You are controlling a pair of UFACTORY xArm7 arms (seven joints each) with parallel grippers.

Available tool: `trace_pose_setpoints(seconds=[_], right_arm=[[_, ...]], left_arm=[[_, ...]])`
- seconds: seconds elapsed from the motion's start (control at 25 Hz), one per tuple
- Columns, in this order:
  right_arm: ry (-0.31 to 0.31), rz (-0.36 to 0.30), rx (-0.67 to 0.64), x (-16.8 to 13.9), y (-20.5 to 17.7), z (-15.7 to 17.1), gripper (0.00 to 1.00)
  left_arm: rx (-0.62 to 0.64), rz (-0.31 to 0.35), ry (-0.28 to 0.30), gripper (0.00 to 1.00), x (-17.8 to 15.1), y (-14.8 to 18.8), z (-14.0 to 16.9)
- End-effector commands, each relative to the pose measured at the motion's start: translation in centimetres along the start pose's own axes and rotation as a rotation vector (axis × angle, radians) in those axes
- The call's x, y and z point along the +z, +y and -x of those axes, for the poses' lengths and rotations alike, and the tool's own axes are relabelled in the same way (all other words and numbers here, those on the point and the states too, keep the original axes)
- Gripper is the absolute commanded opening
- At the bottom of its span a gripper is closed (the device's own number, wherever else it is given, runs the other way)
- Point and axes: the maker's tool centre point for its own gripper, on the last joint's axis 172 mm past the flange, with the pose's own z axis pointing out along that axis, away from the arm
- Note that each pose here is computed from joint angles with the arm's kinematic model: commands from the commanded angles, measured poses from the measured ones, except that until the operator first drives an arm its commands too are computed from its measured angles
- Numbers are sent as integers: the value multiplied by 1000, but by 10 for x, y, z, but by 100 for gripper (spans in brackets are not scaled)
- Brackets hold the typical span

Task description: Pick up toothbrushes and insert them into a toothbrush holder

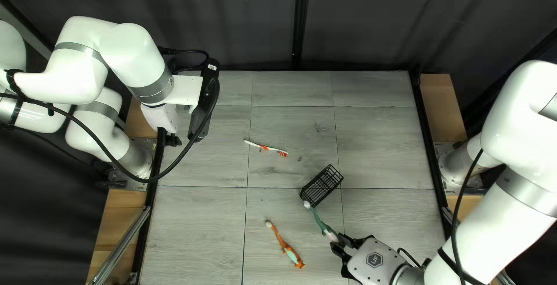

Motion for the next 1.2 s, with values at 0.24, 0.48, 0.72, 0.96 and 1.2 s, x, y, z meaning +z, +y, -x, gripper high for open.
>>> trace_pose_setpoints(seconds=[0.24, 0.48, 0.72, 0.96, 1.2], right_arm=[[-4, 6, 4, 1, 0, 0, 0], [-4, 6, 4, 1, 0, 0, 0], [-4, 6, 4, 1, 0, 0, 0], [-4, 6, 4, 1, 0, 0, 0], [-4, 6, 4, 1, 0, 0, 0]], left_arm=[[323, -60, -24, 100, -17, 27, -34], [358, -65, 4, 100, -7, 42, -52], [615, -223, 49, 100, 38, 83, -127], [788, -318, 102, 100, 60, 92, -169], [849, -343, 154, 100, 68, 82, -222]])
